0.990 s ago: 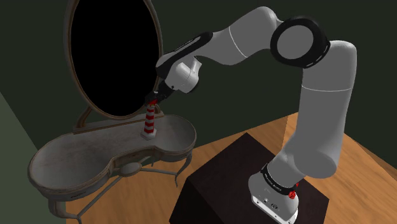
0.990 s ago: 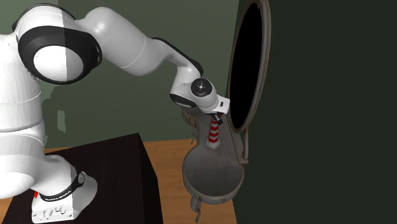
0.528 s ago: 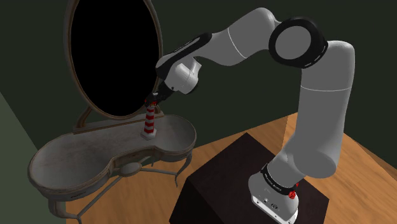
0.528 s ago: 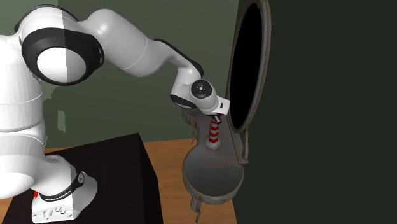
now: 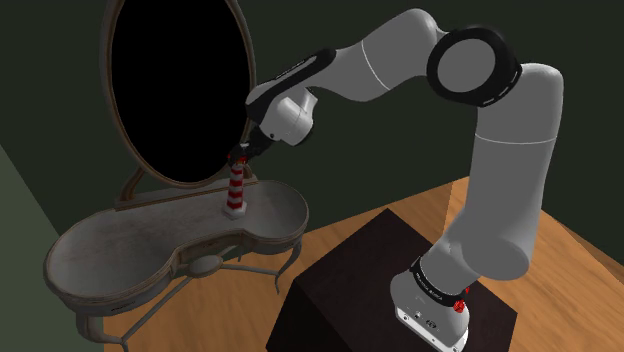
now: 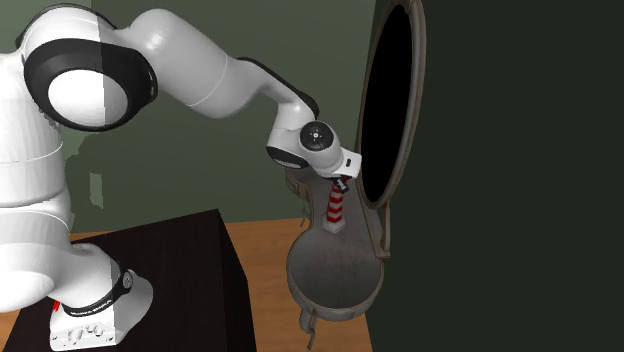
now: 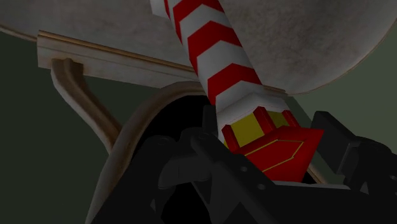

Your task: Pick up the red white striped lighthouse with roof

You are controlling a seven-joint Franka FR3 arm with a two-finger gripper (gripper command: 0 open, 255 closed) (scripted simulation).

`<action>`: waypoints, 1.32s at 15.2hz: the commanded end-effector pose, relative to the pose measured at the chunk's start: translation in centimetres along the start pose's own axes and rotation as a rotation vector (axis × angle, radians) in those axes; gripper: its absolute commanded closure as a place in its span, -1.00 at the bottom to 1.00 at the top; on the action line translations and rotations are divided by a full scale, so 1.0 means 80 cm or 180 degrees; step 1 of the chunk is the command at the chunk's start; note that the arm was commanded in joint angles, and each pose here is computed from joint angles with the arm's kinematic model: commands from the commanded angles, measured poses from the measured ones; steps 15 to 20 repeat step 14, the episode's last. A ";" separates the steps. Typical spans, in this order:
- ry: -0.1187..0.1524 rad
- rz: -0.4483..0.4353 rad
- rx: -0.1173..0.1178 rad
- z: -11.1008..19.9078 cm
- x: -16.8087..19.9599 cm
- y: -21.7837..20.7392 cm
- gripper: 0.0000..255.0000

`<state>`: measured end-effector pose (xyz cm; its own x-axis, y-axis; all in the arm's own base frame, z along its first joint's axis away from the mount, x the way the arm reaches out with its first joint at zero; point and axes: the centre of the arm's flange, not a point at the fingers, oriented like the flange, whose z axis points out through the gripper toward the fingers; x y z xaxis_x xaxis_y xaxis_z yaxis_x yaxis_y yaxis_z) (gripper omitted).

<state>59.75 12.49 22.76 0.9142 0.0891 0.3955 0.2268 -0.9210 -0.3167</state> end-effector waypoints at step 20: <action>0.0001 0.0000 0.0000 -0.074 0.034 -0.027 1.00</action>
